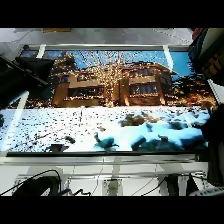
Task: Fold the clothes and pants, and hang the long-sleeved shirts on hangers.
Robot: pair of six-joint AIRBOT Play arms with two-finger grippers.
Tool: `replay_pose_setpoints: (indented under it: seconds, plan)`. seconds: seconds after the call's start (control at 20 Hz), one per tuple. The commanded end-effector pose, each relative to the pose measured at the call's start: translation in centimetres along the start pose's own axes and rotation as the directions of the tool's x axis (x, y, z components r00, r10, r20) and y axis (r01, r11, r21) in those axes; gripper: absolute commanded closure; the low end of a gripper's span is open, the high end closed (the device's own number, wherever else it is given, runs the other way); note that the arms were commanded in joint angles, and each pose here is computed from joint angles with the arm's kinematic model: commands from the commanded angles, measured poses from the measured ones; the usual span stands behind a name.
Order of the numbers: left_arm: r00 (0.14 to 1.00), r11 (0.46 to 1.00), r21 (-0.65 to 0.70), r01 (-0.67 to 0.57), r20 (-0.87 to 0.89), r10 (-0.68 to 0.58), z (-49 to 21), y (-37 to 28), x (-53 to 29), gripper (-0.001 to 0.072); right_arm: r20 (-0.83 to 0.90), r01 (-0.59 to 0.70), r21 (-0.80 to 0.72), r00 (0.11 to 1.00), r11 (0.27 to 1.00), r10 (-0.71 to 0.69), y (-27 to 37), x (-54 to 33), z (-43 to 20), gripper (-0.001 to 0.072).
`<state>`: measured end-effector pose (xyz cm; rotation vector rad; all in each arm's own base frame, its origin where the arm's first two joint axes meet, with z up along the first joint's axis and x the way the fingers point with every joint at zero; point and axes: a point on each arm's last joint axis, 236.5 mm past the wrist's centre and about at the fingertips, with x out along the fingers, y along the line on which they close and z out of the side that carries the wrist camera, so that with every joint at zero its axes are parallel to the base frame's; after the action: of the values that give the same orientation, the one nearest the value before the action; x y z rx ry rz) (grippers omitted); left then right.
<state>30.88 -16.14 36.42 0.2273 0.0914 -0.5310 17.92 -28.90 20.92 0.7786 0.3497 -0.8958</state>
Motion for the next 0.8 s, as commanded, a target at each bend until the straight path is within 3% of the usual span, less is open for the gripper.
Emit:
replay_pose_setpoints:
  seconds: [0.0, 0.1, 0.2, 0.25, 0.35, 0.4, 0.6, 0.65, 0.7, 0.75]
  plan:
    - [1.0, 1.0, 0.004, -0.005, 0.003, 0.005, 0.1, 0.1, -0.1, 0.0699, 0.036, 0.399, 0.256, 0.906, 0.88, -0.421, -13.4, -5.3, 1.0, 0.0698]
    - [1.0, 1.0, 0.004, -0.004, -0.002, 0.004, -0.1, 0.1, 0.1, 0.0699, 0.046, 0.488, 0.349, 0.844, 0.8, -0.535, -17.2, -7.6, 1.3, 0.0698]
    - [1.0, 1.0, 0.003, -0.003, -0.009, 0.003, -0.3, 0.1, 0.4, 0.0699, 0.035, 0.506, 0.381, 0.828, 0.774, -0.559, -18.6, -8.0, 1.2, 0.0684]
    - [1.0, 1.0, 0.002, -0.003, -0.011, 0.003, -0.4, 0.1, 0.6, 0.0699, 0.029, 0.509, 0.384, 0.827, 0.77, -0.561, -18.8, -7.9, 1.1, 0.0573]
    - [1.0, 1.0, 0.0, -0.002, -0.019, 0.002, -0.7, 0.2, 1.2, 0.0699, 0.022, 0.509, 0.386, 0.829, 0.769, -0.559, -19.0, -7.6, 1.1, 0.0143]
    - [1.0, 1.0, -0.001, 0.0, -0.026, 0.0, -0.9, 0.1, 1.5, 0.0699, 0.02, 0.51, 0.386, 0.829, 0.769, -0.559, -19.1, -7.5, 1.1, 0.0073]
    - [0.999, 1.0, -0.004, 0.005, -0.051, -0.005, -1.7, 0.1, 2.5, 0.0699, 0.033, 0.469, 0.394, 0.852, 0.79, -0.522, -18.2, -6.8, 1.4, 0.0109]
    - [0.998, 1.0, -0.004, 0.006, -0.055, -0.006, -1.8, 0.1, 2.7, 0.0698, 0.047, 0.438, 0.381, 0.871, 0.815, -0.49, -17.1, -6.0, 1.8, 0.0268]
    - [0.998, 1.0, -0.005, 0.006, -0.059, -0.007, -1.9, 0.1, 2.8, 0.0699, 0.061, 0.409, 0.319, 0.891, 0.855, -0.449, -15.5, -5.0, 2.1, 0.0373]
    - [0.998, 1.0, -0.005, 0.007, -0.061, -0.007, -2.0, 0.1, 2.9, 0.0698, 0.062, 0.379, 0.172, 0.917, 0.909, -0.394, -13.2, -3.5, 2.1, 0.0382]
